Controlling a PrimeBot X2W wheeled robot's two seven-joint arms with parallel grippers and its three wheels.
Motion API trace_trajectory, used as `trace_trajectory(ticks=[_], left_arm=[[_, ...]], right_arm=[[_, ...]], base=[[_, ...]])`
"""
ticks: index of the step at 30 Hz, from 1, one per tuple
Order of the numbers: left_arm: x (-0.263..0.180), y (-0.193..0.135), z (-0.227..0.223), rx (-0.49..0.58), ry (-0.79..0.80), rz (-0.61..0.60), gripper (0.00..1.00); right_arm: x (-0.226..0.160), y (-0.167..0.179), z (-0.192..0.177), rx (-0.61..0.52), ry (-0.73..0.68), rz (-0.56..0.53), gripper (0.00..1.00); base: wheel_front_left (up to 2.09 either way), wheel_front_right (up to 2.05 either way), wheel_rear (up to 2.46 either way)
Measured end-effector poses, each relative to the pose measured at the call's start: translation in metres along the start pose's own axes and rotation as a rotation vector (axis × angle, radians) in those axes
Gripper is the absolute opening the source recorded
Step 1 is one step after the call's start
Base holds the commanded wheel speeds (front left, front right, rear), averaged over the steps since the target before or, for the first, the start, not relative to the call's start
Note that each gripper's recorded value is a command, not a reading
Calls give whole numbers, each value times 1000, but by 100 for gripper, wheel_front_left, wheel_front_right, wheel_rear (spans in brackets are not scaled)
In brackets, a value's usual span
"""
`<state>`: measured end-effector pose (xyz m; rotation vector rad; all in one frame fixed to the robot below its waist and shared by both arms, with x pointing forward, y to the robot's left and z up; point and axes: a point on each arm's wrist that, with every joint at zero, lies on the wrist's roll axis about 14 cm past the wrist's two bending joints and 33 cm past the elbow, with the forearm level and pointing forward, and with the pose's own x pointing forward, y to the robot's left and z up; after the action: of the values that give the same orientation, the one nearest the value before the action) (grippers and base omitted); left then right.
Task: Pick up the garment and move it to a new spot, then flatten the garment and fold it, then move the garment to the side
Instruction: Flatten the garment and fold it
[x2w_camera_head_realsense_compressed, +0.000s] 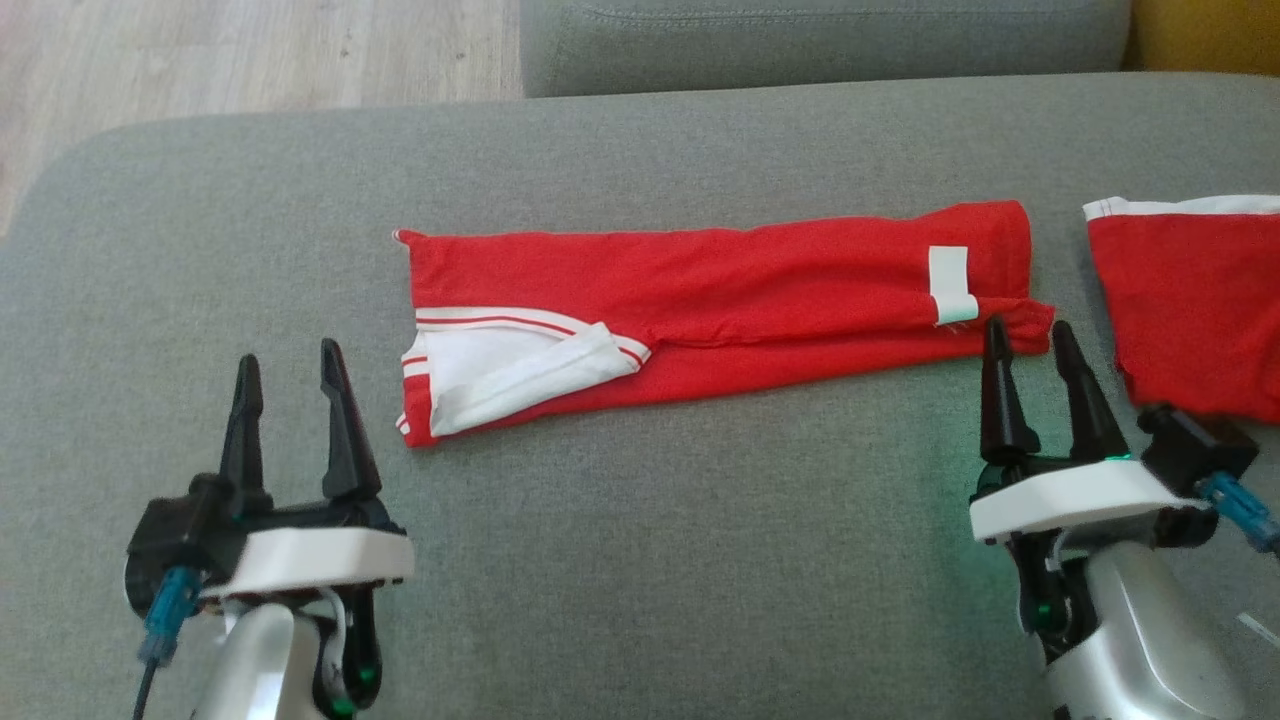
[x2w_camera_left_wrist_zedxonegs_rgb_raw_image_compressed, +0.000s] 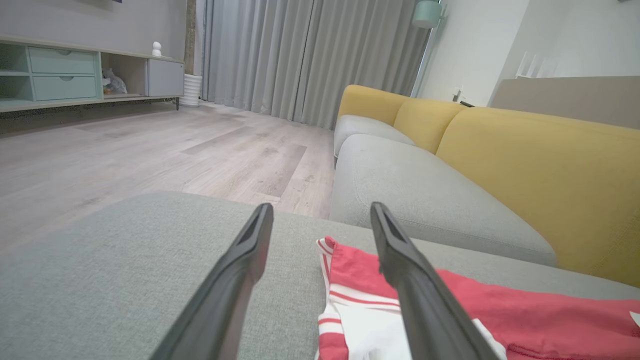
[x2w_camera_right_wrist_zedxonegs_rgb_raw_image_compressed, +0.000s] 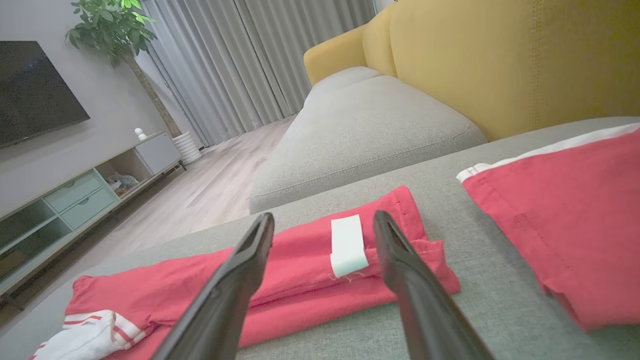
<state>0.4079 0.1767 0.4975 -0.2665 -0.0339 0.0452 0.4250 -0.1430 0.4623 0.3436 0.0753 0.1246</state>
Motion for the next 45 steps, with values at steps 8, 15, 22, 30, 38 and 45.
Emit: trace_trajectory(ticks=[8,15,22,30,38,45], left_arm=[[2,4,-14,24,29,-21,100],[19,7,-19,27,34,-22,100],[26,16,-26,33,49,-5,100],[29,16,-31,38,64,-7,100],[36,7,-24,35,42,-26,100],[37,-5,-14,26,13,-56,100]], right_arm=[[10,-4,-7,-35,13,-10,100],[42,-33,-13,-101,55,-88,100],[64,-68,-43,-98,194,-202,100],[64,-78,-75,-93,324,-244,100],[67,-71,-75,-122,344,-217,0],[59,-93,-38,-164,238,-279,0]], base=[[0,0,0],[0,0,0],[0,0,0],[0,0,0],[0,0,0],[0,0,0]])
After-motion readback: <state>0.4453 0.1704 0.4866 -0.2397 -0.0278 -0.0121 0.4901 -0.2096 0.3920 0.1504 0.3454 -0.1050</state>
